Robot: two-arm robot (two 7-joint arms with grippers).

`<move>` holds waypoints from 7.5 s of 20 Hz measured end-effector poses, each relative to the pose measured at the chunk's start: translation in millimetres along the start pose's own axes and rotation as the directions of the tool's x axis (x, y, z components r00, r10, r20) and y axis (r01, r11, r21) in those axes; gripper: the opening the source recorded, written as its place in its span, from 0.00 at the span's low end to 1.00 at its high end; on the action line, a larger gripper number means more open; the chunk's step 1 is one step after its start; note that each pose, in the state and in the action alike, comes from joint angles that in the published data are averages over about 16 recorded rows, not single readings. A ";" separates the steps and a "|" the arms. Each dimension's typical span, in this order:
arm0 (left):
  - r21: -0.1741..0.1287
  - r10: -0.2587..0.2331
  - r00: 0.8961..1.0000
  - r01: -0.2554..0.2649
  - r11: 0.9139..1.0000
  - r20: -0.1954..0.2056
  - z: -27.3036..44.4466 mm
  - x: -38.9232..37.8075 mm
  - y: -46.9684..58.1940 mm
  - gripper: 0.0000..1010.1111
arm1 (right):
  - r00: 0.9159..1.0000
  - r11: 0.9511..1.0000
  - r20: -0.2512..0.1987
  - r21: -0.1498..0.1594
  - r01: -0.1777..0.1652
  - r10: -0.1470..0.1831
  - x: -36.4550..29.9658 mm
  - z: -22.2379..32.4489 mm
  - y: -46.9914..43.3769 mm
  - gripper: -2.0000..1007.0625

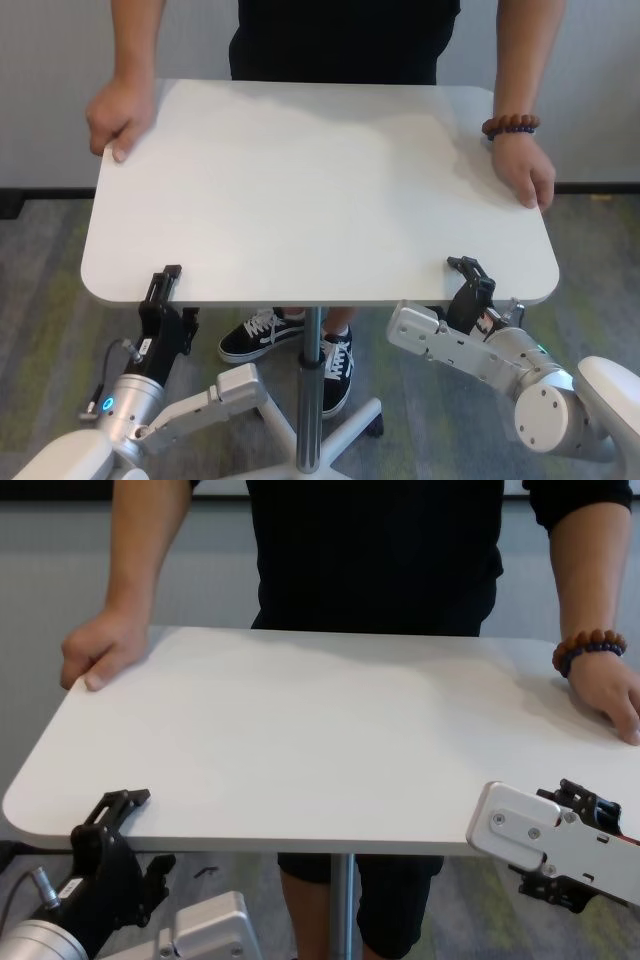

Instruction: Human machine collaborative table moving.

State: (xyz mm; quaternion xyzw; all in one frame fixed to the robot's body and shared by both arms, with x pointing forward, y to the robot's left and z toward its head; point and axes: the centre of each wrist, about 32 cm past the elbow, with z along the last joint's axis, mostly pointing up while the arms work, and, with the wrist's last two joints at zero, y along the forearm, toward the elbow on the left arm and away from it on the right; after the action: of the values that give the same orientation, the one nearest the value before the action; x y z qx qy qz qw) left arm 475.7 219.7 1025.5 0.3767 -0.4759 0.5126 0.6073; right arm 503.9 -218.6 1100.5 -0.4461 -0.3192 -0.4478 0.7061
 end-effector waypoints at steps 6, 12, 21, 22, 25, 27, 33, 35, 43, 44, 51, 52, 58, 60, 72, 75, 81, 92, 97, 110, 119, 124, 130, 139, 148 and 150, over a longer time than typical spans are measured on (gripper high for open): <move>-0.001 0.000 1.000 0.000 1.000 0.000 0.1 0.0 -0.1 0.91 | 1.000 1.000 0.001 0.000 0.000 0.000 -0.1 0.1 0.0 0.90; -0.001 0.000 1.000 0.000 1.000 0.000 0.2 0.0 -0.2 0.98 | 1.000 1.000 0.001 0.001 0.001 -0.001 0.0 0.2 0.1 0.98; -0.002 0.000 1.000 0.000 1.000 0.000 0.4 0.1 -0.2 0.99 | 1.000 1.000 0.002 0.002 0.003 -0.003 0.3 0.4 0.2 1.00; -0.002 0.000 1.000 0.000 1.000 0.000 0.4 0.1 -0.2 0.99 | 1.000 1.000 0.002 0.002 0.003 -0.003 0.4 0.4 0.2 1.00; -0.003 0.001 1.000 -0.001 1.000 0.000 0.5 0.1 -0.3 0.99 | 1.000 1.000 0.002 0.002 0.004 -0.004 0.5 0.5 0.2 1.00; -0.003 0.001 1.000 -0.001 1.000 0.000 0.5 0.2 -0.3 0.99 | 1.000 1.000 0.003 0.002 0.004 -0.004 0.6 0.5 0.2 1.00; -0.008 0.005 1.000 -0.005 1.000 0.005 1.1 1.5 1.3 0.99 | 1.000 1.000 0.008 0.003 0.006 -0.006 0.6 1.1 -1.4 1.00; -0.010 0.008 1.000 -0.008 1.000 0.007 1.4 2.5 2.6 0.99 | 1.000 1.000 0.012 0.004 0.007 -0.007 0.7 1.5 -2.6 1.00; -0.021 0.024 1.000 -0.024 0.999 0.019 1.2 8.5 14.7 0.99 | 0.999 1.000 0.033 0.006 0.008 -0.008 -0.1 3.4 -13.1 1.00; -0.023 0.025 0.999 -0.025 0.999 0.020 0.8 9.5 17.1 0.99 | 0.999 1.000 0.036 0.006 0.007 -0.007 -0.4 3.8 -15.0 1.00; -0.030 0.022 1.000 -0.022 0.999 0.021 -3.5 18.0 34.6 0.99 | 0.998 1.000 0.054 0.010 -0.013 0.012 -4.5 7.7 -30.6 1.00; -0.031 0.020 1.000 -0.020 0.999 0.021 -4.3 19.3 37.0 0.99 | 0.998 1.000 0.055 0.010 -0.016 0.016 -5.3 8.5 -33.0 1.00; -0.033 0.008 1.000 -0.007 0.999 0.024 -9.8 27.0 50.6 0.99 | 0.997 0.999 0.060 0.013 -0.040 0.039 -10.4 14.9 -48.4 1.00; -0.030 0.005 1.000 -0.004 1.000 0.026 -12.1 29.7 54.3 0.99 | 0.997 0.999 0.059 0.013 -0.046 0.045 -12.1 17.3 -53.2 1.00; -0.013 0.017 0.999 -0.016 1.000 0.031 -22.1 51.2 69.8 0.99 | 0.998 0.998 0.052 0.040 -0.038 0.036 -13.3 29.6 -77.2 1.00; -0.012 0.035 0.999 -0.035 0.999 0.020 -21.6 60.2 72.6 0.99 | 0.999 0.998 0.053 0.061 -0.017 0.013 -10.0 32.2 -82.5 1.00; -0.015 0.084 0.996 -0.084 0.996 -0.006 -17.6 79.2 77.8 0.99 | 0.998 0.994 0.051 0.104 0.034 -0.039 -1.5 36.5 -91.3 1.00; -0.022 0.130 0.990 -0.131 0.991 -0.057 -7.6 97.2 81.1 0.99 | 0.992 0.981 0.034 0.159 0.114 -0.121 13.5 42.9 -97.3 1.00; -0.033 0.108 0.985 -0.113 0.993 -0.138 -2.6 101.7 80.8 0.99 | 0.987 0.964 0.000 0.217 0.155 -0.159 19.7 43.5 -98.8 1.00; -0.109 0.061 0.907 -0.117 0.987 -0.417 5.3 131.9 94.0 0.99 | 0.961 0.848 -0.193 0.457 0.269 -0.200 33.9 42.5 -108.4 1.00; -0.130 0.078 0.883 -0.154 0.980 -0.463 6.2 147.7 104.8 0.99 | 0.949 0.786 -0.244 0.539 0.303 -0.198 40.4 48.9 -114.1 1.00; -0.133 0.081 0.886 -0.158 0.978 -0.457 6.6 148.7 106.1 0.99 | 0.953 0.791 -0.217 0.534 0.298 -0.212 41.4 52.0 -116.7 1.00; -0.133 0.079 0.891 -0.154 0.979 -0.448 6.9 146.7 105.0 0.99 | 0.956 0.805 -0.186 0.517 0.290 -0.225 41.4 53.4 -118.3 1.00; -0.133 0.076 0.891 -0.150 0.980 -0.447 6.9 146.4 104.8 0.99 | 0.958 0.810 -0.179 0.511 0.286 -0.226 41.0 53.3 -118.4 1.00; -0.133 0.075 0.890 -0.150 0.980 -0.451 6.8 147.3 105.1 0.99 | 0.957 0.807 -0.185 0.517 0.287 -0.222 41.2 53.1 -117.9 1.00; -0.133 0.075 0.889 -0.150 0.980 -0.451 6.8 147.4 105.2 0.99 | 0.957 0.806 -0.186 0.517 0.287 -0.221 41.2 53.1 -117.8 1.00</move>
State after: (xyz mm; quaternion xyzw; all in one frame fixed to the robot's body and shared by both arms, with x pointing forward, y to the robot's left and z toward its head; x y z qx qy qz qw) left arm 374.4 272.3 1166.2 0.1705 -0.3865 0.5784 0.6979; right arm 409.4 -208.0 1197.3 -0.1558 -0.4471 -0.4557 0.7538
